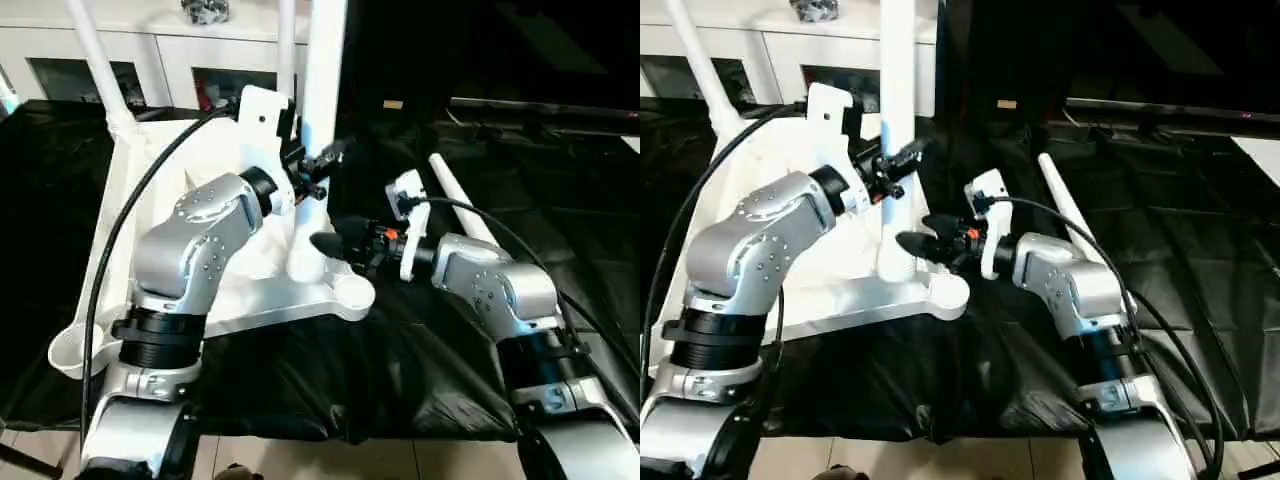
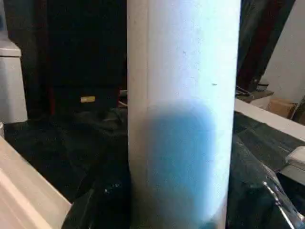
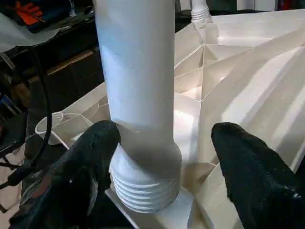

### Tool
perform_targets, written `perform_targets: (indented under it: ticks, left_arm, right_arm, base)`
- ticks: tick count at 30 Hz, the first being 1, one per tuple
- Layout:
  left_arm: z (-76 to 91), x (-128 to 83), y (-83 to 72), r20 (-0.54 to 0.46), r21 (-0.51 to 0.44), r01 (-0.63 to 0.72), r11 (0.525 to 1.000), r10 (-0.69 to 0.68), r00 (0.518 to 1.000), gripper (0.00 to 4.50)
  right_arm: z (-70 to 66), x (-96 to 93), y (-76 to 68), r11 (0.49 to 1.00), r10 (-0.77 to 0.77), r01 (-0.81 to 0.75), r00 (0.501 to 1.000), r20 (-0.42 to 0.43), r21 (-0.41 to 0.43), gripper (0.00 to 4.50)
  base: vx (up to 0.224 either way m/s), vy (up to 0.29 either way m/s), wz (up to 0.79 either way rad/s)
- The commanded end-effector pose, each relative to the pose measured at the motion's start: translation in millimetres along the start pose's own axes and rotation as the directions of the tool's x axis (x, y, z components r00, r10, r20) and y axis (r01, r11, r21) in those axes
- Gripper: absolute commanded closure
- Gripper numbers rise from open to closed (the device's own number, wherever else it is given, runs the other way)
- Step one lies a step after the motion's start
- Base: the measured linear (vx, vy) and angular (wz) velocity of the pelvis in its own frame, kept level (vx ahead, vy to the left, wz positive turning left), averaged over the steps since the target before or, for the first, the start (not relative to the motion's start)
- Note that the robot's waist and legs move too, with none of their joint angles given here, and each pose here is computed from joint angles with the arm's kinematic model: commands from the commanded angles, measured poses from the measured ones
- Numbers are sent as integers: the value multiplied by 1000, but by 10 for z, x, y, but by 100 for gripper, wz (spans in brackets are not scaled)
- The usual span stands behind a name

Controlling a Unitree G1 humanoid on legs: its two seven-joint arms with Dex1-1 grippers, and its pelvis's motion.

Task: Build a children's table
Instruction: Pick table leg

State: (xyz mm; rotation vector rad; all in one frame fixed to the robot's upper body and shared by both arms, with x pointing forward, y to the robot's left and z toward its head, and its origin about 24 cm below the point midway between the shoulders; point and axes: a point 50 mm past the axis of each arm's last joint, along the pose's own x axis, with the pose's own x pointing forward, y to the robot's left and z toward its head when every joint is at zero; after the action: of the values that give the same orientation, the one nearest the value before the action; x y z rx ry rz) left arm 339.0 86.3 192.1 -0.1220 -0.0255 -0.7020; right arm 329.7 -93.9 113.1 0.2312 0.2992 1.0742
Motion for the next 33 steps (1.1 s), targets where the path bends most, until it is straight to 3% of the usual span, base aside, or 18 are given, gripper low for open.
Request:
perform_targets:
  ticks: [1, 15, 23, 31, 33]
  left_arm:
    - [6, 63, -102, 1, 13, 34, 999, -34, 999, 265]
    - [-30, 88, -98, 8, 4, 69, 998, -69, 998, 265]
    - [-53, 63, -273, -7, 24, 198, 980, -198, 980, 265]
    - [-85, 77, -308, -36, 37, 237, 971, -235, 971, 265]
    - [-91, 75, -309, -41, 42, 242, 969, -240, 970, 265]
  right_arm:
    - [68, -20, -19, 1000, -14, 14, 1000, 15, -5, 101]
    - [64, -27, 46, 997, 82, -82, 997, -3, -1, 101]
    - [41, -18, 29, 996, 89, -89, 996, -26, 19, 101]
    - [-10, -1, 33, 995, 101, -101, 991, -91, -2, 101]
    - [-29, -1, 36, 995, 103, -104, 989, -103, -6, 134]
  base:
    - [0, 0, 0]
    - [0, 0, 0]
    - [0, 0, 0]
    - [0, 0, 0]
    - [0, 0, 0]
